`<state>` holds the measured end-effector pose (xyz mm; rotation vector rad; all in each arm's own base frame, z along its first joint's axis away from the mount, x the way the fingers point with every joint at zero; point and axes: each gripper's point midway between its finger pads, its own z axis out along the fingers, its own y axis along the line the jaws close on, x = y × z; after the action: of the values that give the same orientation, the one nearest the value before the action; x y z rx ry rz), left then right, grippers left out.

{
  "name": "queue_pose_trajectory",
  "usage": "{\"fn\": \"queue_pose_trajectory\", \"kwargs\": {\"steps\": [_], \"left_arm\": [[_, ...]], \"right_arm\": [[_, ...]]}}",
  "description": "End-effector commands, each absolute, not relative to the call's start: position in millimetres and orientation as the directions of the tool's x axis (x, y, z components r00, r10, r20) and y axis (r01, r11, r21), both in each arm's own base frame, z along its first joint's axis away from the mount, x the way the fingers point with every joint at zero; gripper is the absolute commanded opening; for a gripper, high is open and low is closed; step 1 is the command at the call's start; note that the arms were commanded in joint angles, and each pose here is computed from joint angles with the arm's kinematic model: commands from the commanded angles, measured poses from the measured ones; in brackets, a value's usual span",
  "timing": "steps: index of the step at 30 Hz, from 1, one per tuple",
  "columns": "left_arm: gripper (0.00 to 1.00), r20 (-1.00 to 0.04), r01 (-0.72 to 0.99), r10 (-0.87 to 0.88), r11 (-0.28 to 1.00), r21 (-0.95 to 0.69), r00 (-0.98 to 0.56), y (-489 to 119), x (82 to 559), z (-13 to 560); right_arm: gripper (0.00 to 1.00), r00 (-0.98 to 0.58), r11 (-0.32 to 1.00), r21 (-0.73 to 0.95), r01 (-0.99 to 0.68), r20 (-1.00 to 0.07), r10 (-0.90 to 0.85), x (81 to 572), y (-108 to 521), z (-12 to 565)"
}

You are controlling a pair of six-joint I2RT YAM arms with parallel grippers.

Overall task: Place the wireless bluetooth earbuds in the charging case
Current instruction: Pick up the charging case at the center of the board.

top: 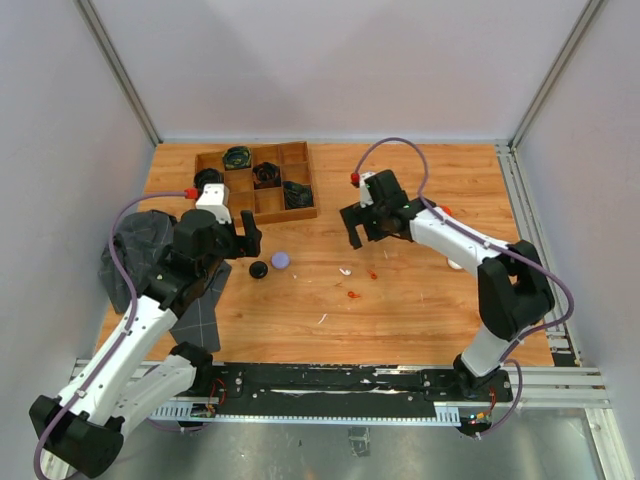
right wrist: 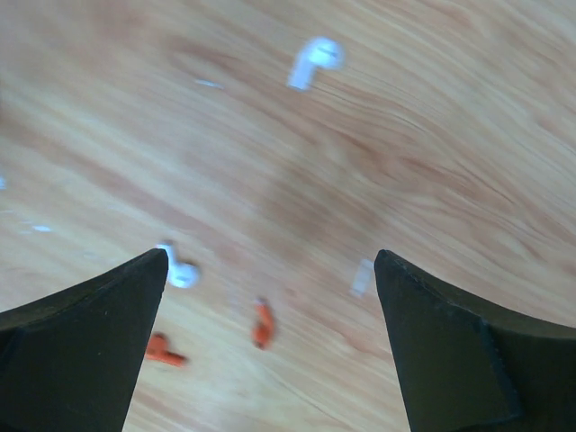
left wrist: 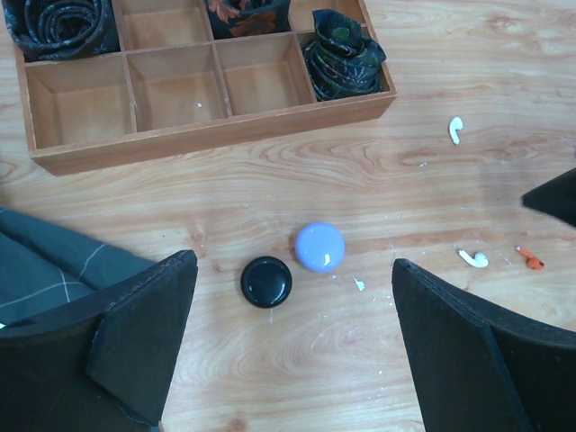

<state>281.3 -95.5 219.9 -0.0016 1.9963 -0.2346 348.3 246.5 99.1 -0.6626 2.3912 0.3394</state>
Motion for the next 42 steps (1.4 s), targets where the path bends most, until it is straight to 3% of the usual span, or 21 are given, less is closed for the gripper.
{"fn": "queue_pose_trajectory", "kwargs": {"steps": [1,15,22,29,42], "left_arm": [[0.95,-0.916,0.103,-0.123,0.979,-0.174,-0.382,-92.8,283.6,230.5],[0.95,-0.921,0.121,-0.127,0.976,-0.184,-0.368,-94.6,280.4,235.3],[0.95,-0.922,0.124,-0.126,0.975,-0.182,-0.365,-94.5,280.2,236.2],[0.95,-0.921,0.126,-0.122,0.975,-0.18,-0.371,-95.4,280.7,234.2],[0.95,-0.916,0.184,-0.12,0.962,-0.203,-0.382,-107.0,279.9,235.2]], "right_arm": [[0.99,-0.767,0.918,-0.078,-0.388,-0.525,-0.369,342.9,159.0,88.2],[1.0,-0.865,0.984,-0.067,0.168,-0.488,0.115,333.8,2.7,72.2],[0.96,-0.848,0.953,-0.008,0.303,-0.459,0.266,329.0,-25.1,47.3],[0.85,-0.84,0.93,-0.001,0.368,-0.429,0.332,326.3,-30.6,25.2],[0.5,-0.838,0.922,0.004,0.388,-0.415,0.354,318.4,-31.1,14.4]]}}
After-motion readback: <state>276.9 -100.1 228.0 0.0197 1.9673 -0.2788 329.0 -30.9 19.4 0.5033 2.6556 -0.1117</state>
